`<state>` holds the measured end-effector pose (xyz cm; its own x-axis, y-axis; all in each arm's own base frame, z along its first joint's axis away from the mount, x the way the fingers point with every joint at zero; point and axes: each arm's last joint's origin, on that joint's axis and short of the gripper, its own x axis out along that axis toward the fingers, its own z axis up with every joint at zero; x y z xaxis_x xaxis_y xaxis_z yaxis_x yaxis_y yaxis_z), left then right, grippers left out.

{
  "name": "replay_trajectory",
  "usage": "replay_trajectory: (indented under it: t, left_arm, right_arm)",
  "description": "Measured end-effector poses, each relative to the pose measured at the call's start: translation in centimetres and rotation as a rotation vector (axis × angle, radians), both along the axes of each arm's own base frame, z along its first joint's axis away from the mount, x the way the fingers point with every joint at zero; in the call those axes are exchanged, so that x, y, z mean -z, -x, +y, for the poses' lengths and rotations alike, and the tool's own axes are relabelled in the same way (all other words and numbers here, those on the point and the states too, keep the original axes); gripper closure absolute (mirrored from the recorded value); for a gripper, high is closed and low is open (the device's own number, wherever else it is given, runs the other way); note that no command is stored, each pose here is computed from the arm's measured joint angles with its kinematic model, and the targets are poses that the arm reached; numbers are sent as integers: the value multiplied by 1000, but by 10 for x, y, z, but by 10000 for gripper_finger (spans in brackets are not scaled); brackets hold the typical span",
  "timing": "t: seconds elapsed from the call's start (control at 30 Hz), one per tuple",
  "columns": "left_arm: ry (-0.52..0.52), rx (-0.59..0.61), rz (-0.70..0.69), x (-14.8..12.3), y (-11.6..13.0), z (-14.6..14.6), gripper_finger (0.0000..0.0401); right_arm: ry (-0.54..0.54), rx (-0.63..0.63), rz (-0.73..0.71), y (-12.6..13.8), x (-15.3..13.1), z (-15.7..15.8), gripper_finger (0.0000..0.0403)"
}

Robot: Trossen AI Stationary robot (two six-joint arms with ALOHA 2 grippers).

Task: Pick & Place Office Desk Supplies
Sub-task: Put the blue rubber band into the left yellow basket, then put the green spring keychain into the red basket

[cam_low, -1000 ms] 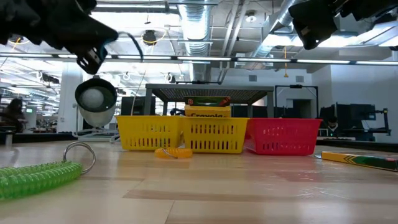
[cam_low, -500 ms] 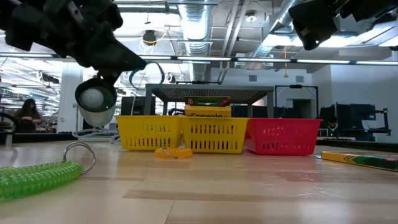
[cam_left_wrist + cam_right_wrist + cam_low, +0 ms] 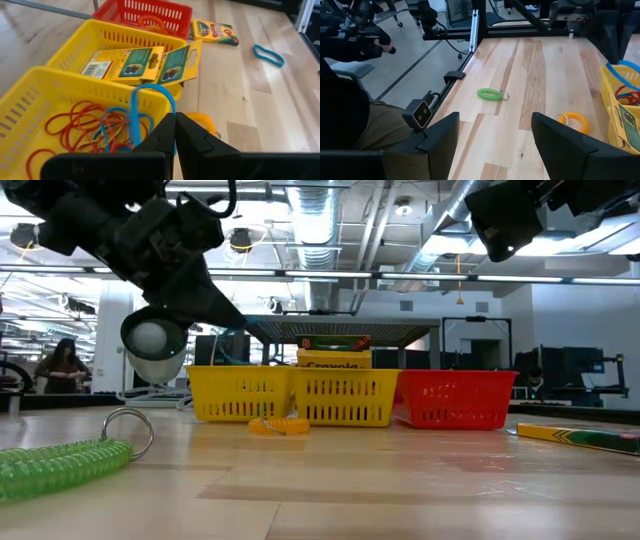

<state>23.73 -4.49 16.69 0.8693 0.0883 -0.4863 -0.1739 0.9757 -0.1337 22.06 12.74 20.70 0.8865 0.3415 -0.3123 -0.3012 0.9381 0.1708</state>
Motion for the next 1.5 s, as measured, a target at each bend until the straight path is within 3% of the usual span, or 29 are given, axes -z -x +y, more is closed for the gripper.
replay_trajectory:
  t: [0.43, 0.77, 1.23, 1.5]
  left_arm:
    - [13, -32, 110, 23, -7, 15, 399]
    - [16, -64, 114, 24, -9, 23, 396]
    - [64, -10, 94, 21, -11, 26, 288]
    - [38, 91, -49, -19, -14, 23, 261]
  right_arm:
    - [0, 0, 0, 0, 0, 0, 159]
    - [0, 0, 0, 0, 0, 0, 159]
    - [2, 0, 4, 0, 0, 0, 159]
    - [5, 0, 9, 0, 1, 0, 159]
